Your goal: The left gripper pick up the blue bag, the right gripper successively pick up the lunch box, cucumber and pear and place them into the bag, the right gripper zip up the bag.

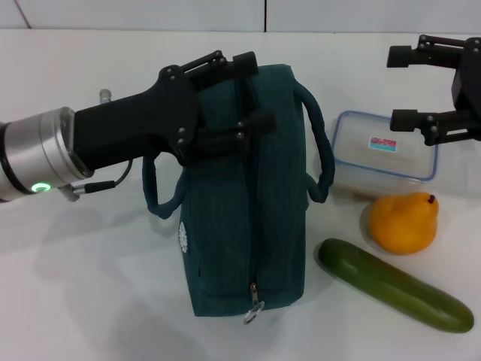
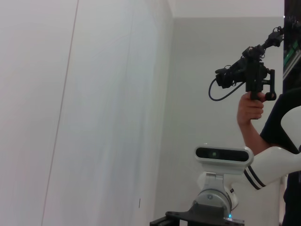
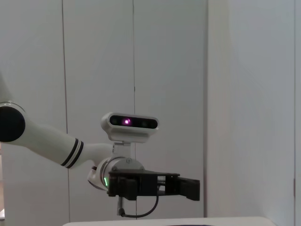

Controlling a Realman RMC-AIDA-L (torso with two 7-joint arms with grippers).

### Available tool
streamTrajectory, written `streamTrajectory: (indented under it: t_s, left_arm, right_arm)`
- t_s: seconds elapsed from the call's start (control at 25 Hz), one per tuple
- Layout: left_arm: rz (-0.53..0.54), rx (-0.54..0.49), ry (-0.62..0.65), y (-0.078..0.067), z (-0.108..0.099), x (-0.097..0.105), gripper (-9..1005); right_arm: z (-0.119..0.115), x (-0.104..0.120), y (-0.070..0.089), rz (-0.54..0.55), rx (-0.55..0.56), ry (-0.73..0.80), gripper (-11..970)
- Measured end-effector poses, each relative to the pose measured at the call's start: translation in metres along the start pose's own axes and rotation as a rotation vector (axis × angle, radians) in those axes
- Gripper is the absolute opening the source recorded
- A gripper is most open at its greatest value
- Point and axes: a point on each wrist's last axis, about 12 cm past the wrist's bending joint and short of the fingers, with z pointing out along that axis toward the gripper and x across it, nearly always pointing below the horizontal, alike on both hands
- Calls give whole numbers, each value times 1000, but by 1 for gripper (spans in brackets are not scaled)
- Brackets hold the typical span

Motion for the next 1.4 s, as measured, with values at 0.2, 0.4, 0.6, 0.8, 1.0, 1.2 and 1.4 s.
streamTrajectory:
  t_s: [0.2, 0.4, 0.6, 0.8, 1.0, 1.2, 1.4]
  left_arm:
    - [-4, -5, -1, -1, -1, 1, 847]
    - [-8, -8, 1, -2, -3, 3, 848]
    - [-10, -7, 3, -2, -3, 2, 847]
    - [-87, -43, 98, 18, -3, -30, 848]
    - [-168, -110, 185, 29, 3, -56, 847]
    - [-224, -154, 281, 26, 0, -75, 847]
    - [-217, -223, 340, 11, -14, -83, 848]
  right_arm:
    - [2, 0, 0, -1, -5, -4, 867]
    - [2, 1, 2, 8, -1, -12, 866]
    - [2, 2, 3, 13, 14, -30, 865]
    - [2, 3, 3, 15, 14, -33, 863]
    - [4, 3, 4, 18, 11, -34, 862]
    - [3, 2, 3, 31, 14, -36, 861]
    - [-3, -3, -2, 50, 38, -46, 860]
